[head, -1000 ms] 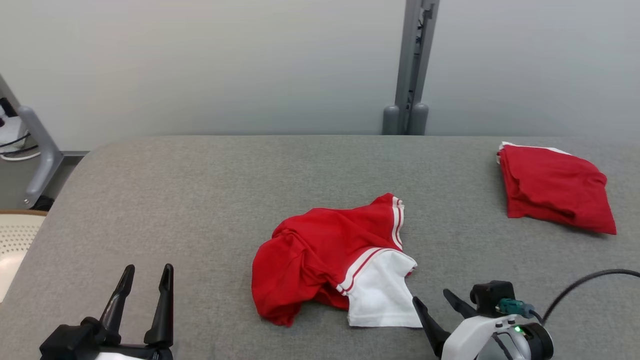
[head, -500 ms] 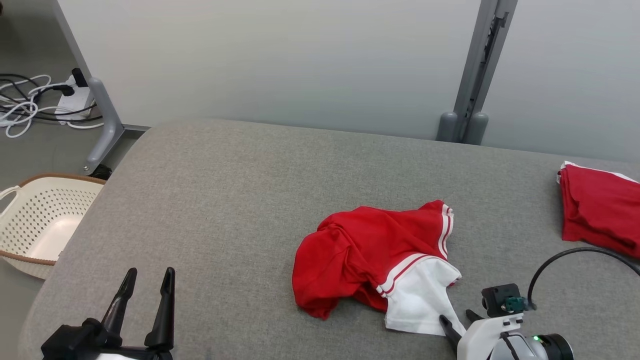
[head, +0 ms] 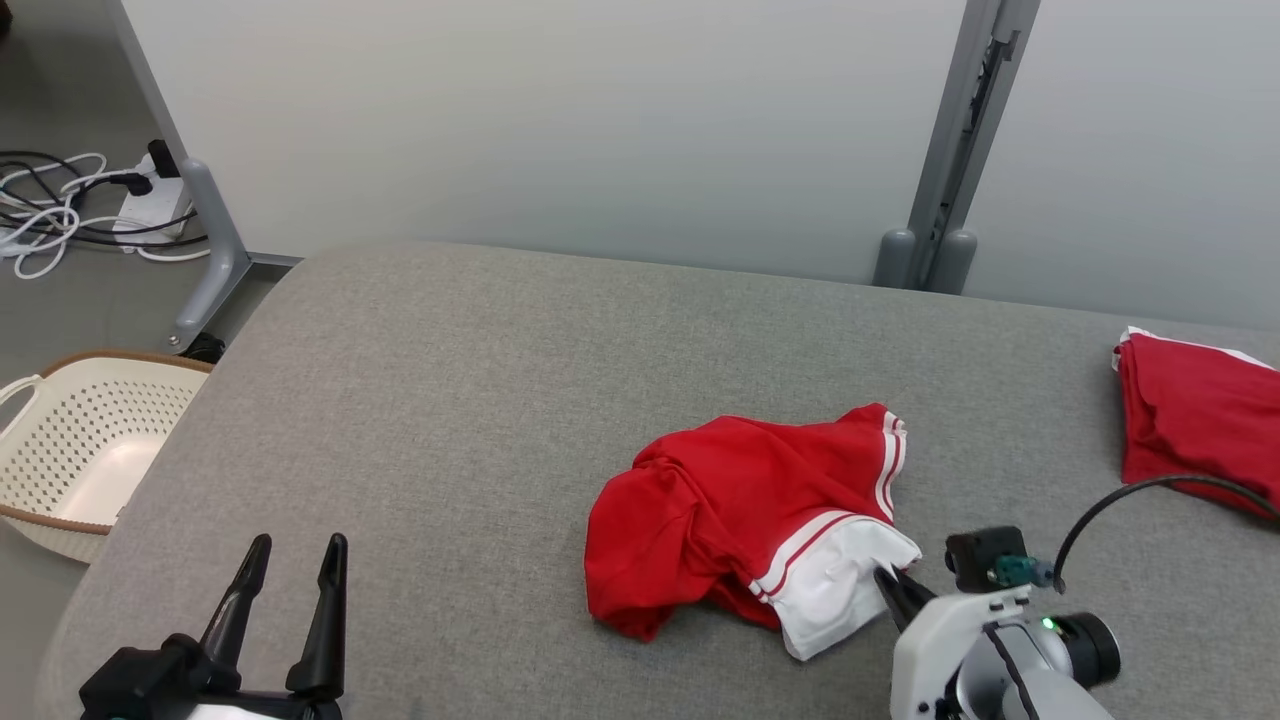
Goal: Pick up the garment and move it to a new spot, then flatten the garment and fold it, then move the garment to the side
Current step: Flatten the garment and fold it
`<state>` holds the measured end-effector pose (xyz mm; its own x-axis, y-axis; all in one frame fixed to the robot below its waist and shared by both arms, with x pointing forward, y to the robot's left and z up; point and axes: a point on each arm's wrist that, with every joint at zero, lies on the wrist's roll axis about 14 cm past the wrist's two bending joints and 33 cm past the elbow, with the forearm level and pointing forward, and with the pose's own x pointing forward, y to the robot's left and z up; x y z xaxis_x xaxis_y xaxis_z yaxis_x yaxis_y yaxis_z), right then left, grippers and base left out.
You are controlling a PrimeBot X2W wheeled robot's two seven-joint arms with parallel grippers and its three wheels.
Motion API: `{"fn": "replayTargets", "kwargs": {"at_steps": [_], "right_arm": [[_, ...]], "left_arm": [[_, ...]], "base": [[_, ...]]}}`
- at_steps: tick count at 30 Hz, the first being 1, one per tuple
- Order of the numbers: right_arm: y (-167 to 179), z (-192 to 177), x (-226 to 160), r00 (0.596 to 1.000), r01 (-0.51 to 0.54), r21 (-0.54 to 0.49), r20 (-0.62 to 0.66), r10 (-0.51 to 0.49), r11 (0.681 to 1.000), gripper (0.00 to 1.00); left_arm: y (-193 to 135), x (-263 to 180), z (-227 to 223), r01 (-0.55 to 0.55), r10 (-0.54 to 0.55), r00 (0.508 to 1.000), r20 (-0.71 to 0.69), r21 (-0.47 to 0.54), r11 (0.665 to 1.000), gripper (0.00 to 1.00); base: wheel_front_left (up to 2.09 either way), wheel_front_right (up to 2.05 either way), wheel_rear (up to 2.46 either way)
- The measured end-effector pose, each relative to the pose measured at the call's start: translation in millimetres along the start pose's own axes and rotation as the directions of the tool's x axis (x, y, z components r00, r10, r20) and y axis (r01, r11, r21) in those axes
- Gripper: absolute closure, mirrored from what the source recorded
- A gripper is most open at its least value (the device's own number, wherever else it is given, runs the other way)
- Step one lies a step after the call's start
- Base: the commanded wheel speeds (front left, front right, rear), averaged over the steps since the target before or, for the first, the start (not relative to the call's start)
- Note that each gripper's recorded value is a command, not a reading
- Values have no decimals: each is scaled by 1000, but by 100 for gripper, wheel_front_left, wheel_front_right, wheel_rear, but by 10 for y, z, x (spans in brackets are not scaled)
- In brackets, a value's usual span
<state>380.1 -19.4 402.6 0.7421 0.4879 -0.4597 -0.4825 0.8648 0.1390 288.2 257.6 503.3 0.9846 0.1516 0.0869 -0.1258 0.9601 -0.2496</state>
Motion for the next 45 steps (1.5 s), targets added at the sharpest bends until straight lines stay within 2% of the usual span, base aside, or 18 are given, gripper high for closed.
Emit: {"fn": "replayTargets", "kwargs": {"at_steps": [8, 15, 23, 28, 33, 37, 38, 39, 40, 45], "right_arm": [[132, 890, -29, 970, -37, -52, 238, 48, 998, 100], [-459, 1216, -307, 934, 112, -19, 344, -99, 994, 100], [-1155, 893, -770, 898, 307, 93, 302, -321, 947, 100], [-1388, 497, -1002, 882, 398, 142, 211, -421, 906, 100], [-1666, 182, -1268, 838, 509, 169, 126, -531, 844, 100], [-1653, -47, -1312, 836, 527, 193, 59, -545, 828, 100], [-1637, -83, -1305, 838, 525, 197, 50, -543, 828, 91], [-1626, -114, -1300, 840, 524, 200, 41, -541, 828, 91], [-1623, -136, -1298, 840, 524, 202, 35, -541, 827, 0], [-1570, -82, -1265, 846, 504, 214, 72, -528, 837, 0]], "left_arm": [[-139, 64, -1, 42, -42, 999, 4, -10, 999, 0], [-253, 104, -53, 68, -69, 998, -7, -26, 997, 0], [-390, 191, -115, 110, -111, 994, -26, -33, 993, 0], [-476, 247, -160, 137, -139, 989, -41, -36, 990, 0], [-523, 277, -202, 155, -157, 986, -55, -36, 987, 0], [-553, 287, -215, 165, -167, 984, -59, -39, 986, 0], [-555, 291, -215, 166, -168, 984, -60, -39, 985, 0], [-556, 294, -216, 168, -170, 984, -61, -38, 985, 0], [-559, 298, -217, 169, -171, 983, -61, -38, 985, 0], [-564, 306, -226, 176, -178, 982, -66, -34, 984, 0]], "base": [[0, 0, 0], [0, 0, 0], [0, 0, 0], [0, 0, 0], [0, 0, 0], [0, 0, 0], [0, 0, 0], [0, 0, 0], [0, 0, 0], [0, 0, 0]]}}
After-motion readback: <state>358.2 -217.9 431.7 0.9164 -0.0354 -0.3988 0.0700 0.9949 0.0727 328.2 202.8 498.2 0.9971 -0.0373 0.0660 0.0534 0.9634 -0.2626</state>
